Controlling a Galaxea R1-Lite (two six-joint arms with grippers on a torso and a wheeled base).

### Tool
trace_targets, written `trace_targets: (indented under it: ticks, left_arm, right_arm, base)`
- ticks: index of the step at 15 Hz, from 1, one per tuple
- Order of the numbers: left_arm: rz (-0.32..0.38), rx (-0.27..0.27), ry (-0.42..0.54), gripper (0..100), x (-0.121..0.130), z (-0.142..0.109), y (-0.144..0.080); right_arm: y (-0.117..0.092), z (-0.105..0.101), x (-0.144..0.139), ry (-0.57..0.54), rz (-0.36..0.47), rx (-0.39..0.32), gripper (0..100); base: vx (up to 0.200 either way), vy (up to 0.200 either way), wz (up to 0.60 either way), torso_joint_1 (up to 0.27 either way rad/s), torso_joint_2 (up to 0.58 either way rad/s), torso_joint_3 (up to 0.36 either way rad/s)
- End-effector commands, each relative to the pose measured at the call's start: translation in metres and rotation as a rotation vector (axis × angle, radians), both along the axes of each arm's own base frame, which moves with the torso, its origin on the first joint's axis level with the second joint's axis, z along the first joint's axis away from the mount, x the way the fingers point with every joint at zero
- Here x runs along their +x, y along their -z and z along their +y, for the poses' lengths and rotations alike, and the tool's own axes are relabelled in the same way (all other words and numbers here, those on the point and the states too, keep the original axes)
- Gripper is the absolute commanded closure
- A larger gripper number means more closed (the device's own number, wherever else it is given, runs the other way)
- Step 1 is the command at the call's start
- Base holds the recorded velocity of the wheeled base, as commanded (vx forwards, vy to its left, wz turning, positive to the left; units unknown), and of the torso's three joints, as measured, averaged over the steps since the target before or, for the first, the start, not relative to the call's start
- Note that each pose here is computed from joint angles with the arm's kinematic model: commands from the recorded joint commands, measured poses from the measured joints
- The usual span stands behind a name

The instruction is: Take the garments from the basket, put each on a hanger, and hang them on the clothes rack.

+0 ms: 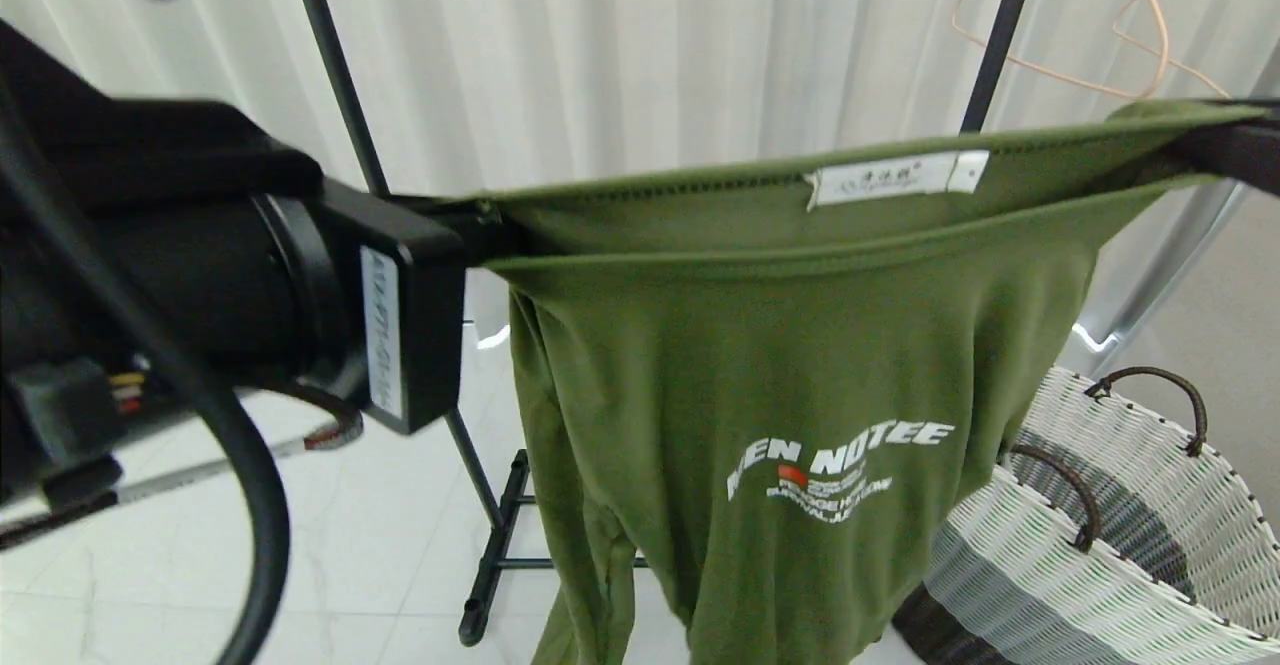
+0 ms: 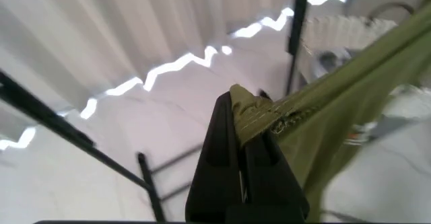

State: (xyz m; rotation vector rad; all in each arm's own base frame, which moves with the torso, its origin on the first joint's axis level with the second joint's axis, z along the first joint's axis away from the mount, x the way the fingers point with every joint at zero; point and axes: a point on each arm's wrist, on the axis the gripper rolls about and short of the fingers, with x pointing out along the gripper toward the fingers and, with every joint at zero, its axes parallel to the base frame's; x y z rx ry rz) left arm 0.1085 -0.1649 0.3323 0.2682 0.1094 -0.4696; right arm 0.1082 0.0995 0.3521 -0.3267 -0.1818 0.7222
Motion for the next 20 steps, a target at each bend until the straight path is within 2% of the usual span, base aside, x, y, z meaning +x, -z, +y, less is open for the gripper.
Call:
trace_targets:
  ticks: [1,3,6,9,12,15,18,20]
  left_arm:
    - [-0.055,-0.056,-0.041,100,0.003,0.010,-0.024]
    - [-0.088,-0.111,-0.043,100,-0.001,0.015,-0.041]
    - [-0.102,-0.130,-0.026,100,-0.006,0.020,-0.045]
    - [-0.133,-0.133,-0.029,100,-0.007,0.023,-0.054]
    - [-0.148,-0.162,-0.043,100,-0.005,0.025,-0.062]
    - [-0.156,-0.172,-0.036,100,0.001,0.027,-0.067]
    - [-0.146,-0.154,-0.052,100,0.017,0.022,-0.063]
    - [-0.150,-0.156,-0.054,100,0.025,0.013,-0.060]
  right_arm:
    - [-0.020,0.013,0.003,-0.041,-0.030,0.028,100]
    - [-0.035,0.017,0.001,-0.051,-0.049,0.031,100]
    - [-0.039,0.014,-0.006,-0.037,-0.034,0.017,100]
    - [-0.040,-0.005,-0.021,-0.020,-0.001,-0.015,100]
    - [-0.046,-0.024,-0.039,-0.027,0.031,-0.030,100]
    - [-0.042,-0.038,-0.052,-0.046,0.068,-0.044,100]
    - [-0.028,-0.055,-0.071,-0.154,0.132,-0.110,100]
    - [-0.019,-0.055,-0.073,-0.198,0.147,-0.132,100]
  base:
    - [0.000,0.000,0.00,0.000,0.00,0.000]
    - [0.000,0.000,0.00,0.000,0.00,0.000]
    - [0.000,0.000,0.00,0.000,0.00,0.000]
    - [0.000,0.000,0.00,0.000,0.00,0.000]
    - [0.000,0.000,0.00,0.000,0.00,0.000]
    - [0.000,0.000,0.00,0.000,0.00,0.000]
    - [0.000,0.000,0.00,0.000,0.00,0.000]
    - [0.000,0.000,0.00,0.000,0.00,0.000]
